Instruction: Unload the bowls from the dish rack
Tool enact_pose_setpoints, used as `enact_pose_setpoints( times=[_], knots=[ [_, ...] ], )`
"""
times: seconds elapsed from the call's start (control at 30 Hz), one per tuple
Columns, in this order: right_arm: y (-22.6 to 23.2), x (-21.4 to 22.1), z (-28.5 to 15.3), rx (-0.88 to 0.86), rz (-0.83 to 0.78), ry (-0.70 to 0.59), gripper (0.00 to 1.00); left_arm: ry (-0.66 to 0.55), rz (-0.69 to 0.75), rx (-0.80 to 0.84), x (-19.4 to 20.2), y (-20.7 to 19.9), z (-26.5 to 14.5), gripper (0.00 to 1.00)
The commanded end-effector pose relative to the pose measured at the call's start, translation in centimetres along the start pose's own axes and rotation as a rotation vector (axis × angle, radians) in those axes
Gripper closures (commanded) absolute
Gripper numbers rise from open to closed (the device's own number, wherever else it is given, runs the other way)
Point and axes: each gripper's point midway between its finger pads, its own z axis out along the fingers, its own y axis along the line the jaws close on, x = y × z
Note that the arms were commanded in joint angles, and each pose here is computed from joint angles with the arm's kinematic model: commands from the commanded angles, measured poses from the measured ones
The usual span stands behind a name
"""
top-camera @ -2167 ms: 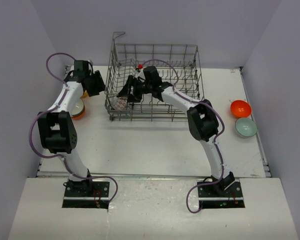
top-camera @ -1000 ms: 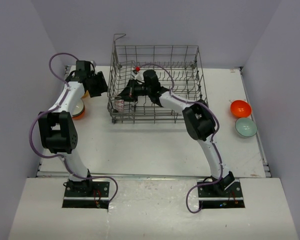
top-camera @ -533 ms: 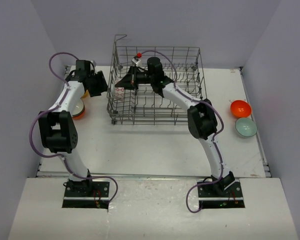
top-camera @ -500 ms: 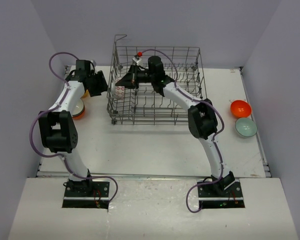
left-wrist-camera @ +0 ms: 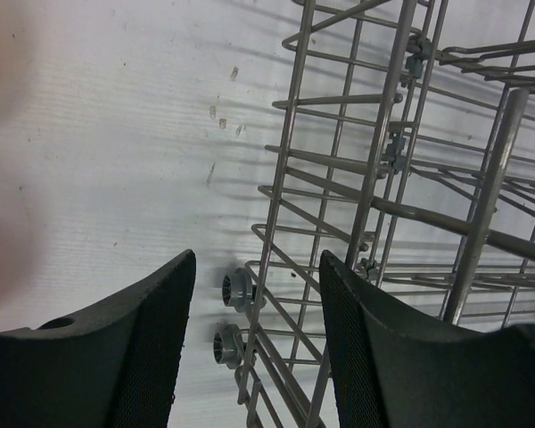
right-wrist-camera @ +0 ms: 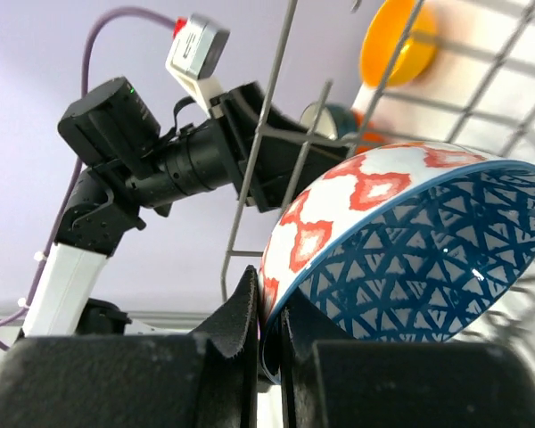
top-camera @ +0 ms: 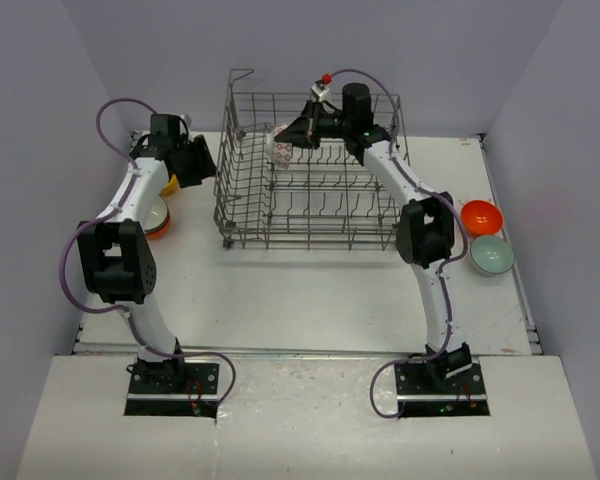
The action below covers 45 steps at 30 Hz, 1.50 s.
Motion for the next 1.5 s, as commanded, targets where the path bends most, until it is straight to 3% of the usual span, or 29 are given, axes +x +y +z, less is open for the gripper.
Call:
enact_pose_setpoints(
  times=[0.0, 0.27, 0.53, 0.77, 1.03, 1.33, 1.47],
  knots=[
    [5.0, -2.5, -4.9, -0.035, -0.173, -0.044, 1.00, -0.064, 0.019, 0.033, -2.7, -1.2, -0.7, 0.41],
    [6.8, -4.2, -13.1, 0.184, -0.259, -0.180, 1.00, -0.075, 0.007, -0.020, -4.5, -0.5, 0.1, 0.39],
    [4.6, -4.8, -25.0, 0.742, -0.316, -0.440, 1.00, -0.095, -0.023, -0.115, -5.0, 2.1, 0.1, 0.39],
    [0.6, 0.0, -36.3, 1.266, -0.214, -0.600, 1.00, -0.164, -0.011, -0.158, -7.0, 2.2, -2.6, 0.39],
    [-3.8, 10.6, -44.2, 1.625, 0.017, -0.544, 1.00, -0.308, -0.001, -0.198, -9.8, 1.5, -8.8, 0.38],
    [-8.4, 19.4, -44.4, 1.654, 0.123, -0.346, 1.00, -0.371, -0.030, -0.012, -10.0, -2.5, -12.9, 0.38],
    [-10.3, 20.4, -43.3, 1.623, 0.165, -0.282, 1.00, -0.385, -0.007, 0.133, -10.0, -5.3, -14.4, 0.39]
  ],
)
